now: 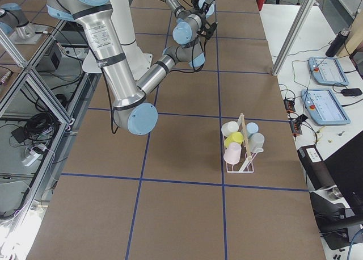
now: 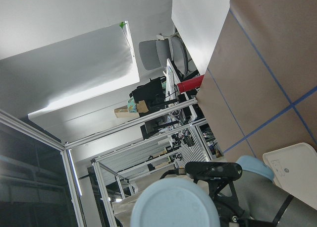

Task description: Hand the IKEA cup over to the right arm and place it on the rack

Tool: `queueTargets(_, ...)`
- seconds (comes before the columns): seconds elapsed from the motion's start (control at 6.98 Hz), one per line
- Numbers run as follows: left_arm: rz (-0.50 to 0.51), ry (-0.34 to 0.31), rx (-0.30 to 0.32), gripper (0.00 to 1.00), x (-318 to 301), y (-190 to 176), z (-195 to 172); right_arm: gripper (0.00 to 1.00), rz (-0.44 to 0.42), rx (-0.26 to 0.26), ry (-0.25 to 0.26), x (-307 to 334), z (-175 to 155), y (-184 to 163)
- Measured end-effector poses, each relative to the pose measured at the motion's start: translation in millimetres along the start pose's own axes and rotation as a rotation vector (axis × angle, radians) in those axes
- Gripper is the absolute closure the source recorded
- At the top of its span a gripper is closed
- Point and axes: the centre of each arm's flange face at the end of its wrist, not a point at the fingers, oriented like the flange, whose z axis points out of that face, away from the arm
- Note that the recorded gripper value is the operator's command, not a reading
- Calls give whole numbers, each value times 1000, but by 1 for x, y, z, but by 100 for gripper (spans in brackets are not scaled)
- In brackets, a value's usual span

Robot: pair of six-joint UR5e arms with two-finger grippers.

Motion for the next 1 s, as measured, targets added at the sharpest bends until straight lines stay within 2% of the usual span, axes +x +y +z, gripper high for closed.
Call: queueTargets(1.0, -11, 5, -26, 100, -3, 14, 7, 0, 0, -11, -1, 1, 6, 4)
